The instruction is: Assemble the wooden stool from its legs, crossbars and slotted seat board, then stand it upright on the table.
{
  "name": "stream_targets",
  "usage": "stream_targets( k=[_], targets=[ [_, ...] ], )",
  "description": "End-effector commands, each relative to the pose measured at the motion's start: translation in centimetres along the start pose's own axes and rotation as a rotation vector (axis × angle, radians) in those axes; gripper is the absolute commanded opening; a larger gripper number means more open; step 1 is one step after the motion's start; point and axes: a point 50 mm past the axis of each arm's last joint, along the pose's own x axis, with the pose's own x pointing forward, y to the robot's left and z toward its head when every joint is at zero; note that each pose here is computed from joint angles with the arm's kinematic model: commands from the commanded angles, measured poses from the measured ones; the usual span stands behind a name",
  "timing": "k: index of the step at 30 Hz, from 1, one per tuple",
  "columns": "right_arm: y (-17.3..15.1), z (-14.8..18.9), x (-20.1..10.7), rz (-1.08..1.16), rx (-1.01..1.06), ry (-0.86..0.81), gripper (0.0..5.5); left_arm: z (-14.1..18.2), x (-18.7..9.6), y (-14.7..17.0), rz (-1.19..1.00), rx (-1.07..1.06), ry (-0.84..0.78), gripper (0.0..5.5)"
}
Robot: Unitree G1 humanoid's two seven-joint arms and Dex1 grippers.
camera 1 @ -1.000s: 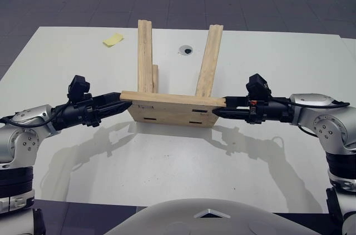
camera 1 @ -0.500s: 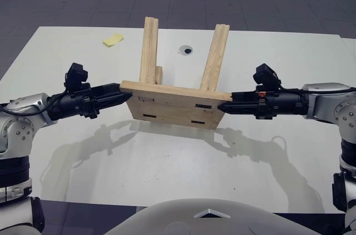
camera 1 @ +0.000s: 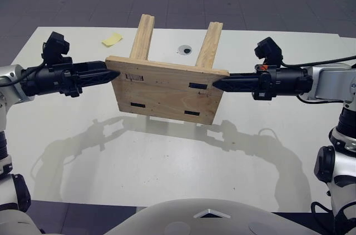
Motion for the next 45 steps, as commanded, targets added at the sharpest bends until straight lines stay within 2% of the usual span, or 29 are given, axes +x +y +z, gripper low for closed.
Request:
stream_targets(
  k=[1, 6, 11, 19, 25, 26, 36, 37, 45],
  targets=[
    [3.3, 3.4, 5.5, 0.333, 0.137, -0.268, 1.85, 5.1, 4.0, -3.1, -0.433, 0.055, -0.009, 1.85],
    [3.7, 5.3, 7.3, 0.282, 0.218, -0.403, 1.84, 6.9, 4.8, -2.4, -0.438, 0.028, -0.038, 1.85],
    [4.3, 7.4, 9.5, 0.201, 0.444, -0.545, 1.84, 8.1, 6.0, -1.5, -0.422, -0.011, -0.047, 1.81],
    [3.8, 8.8, 10.9, 0.067, 0.674, -0.550, 1.80, 8.0, 7.8, 1.3, -0.266, -0.065, -0.062, 1.78],
    [2.9, 10.5, 11.0, 0.011, 0.718, -0.547, 1.79, 9.5, 8.3, 3.5, -0.134, -0.099, -0.205, 1.77],
    [2.8, 10.9, 11.1, 0.009, 0.717, -0.547, 1.77, 9.8, 8.3, 3.8, -0.113, -0.099, -0.227, 2.15],
    [0.6, 13.3, 13.2, -0.118, 0.778, -0.534, 1.61, 11.4, 9.6, 5.2, 0.022, -0.114, -0.279, 3.88],
    [0.5, 13.7, 13.4, -0.131, 0.783, -0.538, 1.97, 11.5, 9.7, 5.4, 0.042, -0.119, -0.278, 4.05],
    [-1.0, 15.9, 15.3, -0.263, 0.864, -0.596, 3.15, 9.5, 9.2, 8.4, 0.418, -0.258, -0.284, 5.38]
  ],
)
